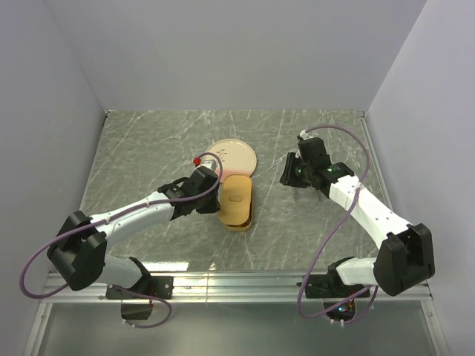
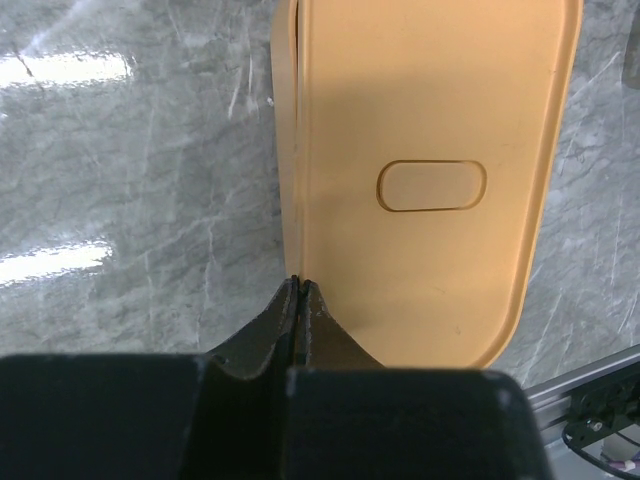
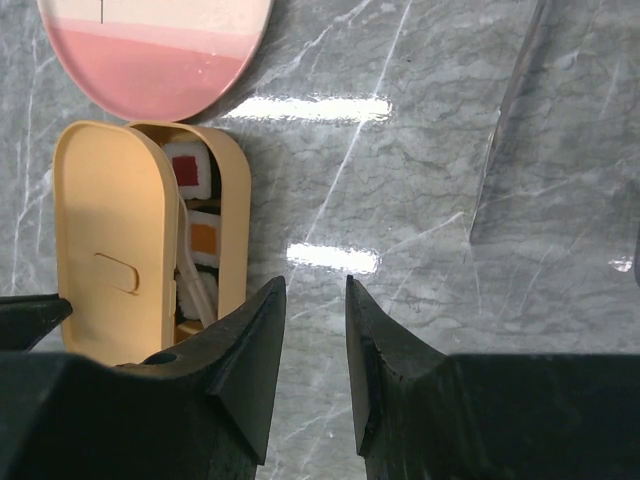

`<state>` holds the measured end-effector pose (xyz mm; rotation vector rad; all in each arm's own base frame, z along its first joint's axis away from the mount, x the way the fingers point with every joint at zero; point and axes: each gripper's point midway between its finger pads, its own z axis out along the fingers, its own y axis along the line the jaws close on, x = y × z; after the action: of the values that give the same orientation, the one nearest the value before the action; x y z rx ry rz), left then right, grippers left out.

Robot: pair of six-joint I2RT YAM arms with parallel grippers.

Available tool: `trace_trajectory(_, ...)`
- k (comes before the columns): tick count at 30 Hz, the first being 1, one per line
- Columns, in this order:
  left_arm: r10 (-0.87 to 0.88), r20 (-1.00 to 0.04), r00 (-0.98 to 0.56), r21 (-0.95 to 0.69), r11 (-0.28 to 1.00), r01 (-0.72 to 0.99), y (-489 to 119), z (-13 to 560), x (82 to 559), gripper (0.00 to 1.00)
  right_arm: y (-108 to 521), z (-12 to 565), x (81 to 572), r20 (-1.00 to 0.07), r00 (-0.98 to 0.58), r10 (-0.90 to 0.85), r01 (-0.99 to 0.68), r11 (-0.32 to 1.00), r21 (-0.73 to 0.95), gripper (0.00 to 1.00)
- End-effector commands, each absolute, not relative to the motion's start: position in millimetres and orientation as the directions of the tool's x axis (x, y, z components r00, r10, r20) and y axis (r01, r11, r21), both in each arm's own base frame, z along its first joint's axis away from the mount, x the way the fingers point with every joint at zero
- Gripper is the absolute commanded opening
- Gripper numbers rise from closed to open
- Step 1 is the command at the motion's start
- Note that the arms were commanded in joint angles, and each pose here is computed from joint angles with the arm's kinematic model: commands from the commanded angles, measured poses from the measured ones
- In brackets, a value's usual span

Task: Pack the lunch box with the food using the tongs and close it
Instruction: Put the lid back on the lunch box

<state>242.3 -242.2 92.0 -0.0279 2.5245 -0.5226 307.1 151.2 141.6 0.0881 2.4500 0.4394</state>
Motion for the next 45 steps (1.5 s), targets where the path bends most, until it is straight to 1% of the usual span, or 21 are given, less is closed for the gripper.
trace_trajectory(1,-0.185,-0.551,-0.814,-0.423,0.902,0.082,-260.2,114.0,256.9,0.0,145.6,152.9,308.2,-0.621,-0.766,0.164,-0.063,0.943,0.327,0.38)
trace_trajectory(13,-0.204,-0.528,-0.824,-0.395,0.918,0.025,-270.1,104.3,252.1,0.0,140.2,150.2,302.6,-0.613,-0.778,0.136,-0.081,0.946,0.313,0.38)
trace_trajectory(20,-0.179,-0.535,-0.826,-0.351,0.936,0.025,-275.2,100.5,244.5,0.0,141.2,148.8,301.7,-0.608,-0.784,0.127,-0.094,0.944,0.318,0.38)
trace_trajectory(29,-0.196,-0.554,-0.809,-0.305,0.952,-0.022,-262.0,88.9,242.3,0.0,144.8,144.7,300.5,-0.599,-0.79,0.131,-0.101,0.936,0.337,0.38)
trace_trajectory(45,-0.14,-0.554,-0.821,-0.235,0.972,-0.008,-262.5,72.6,241.2,0.0,143.8,144.6,302.7,-0.6,-0.789,0.134,-0.102,0.934,0.343,0.38)
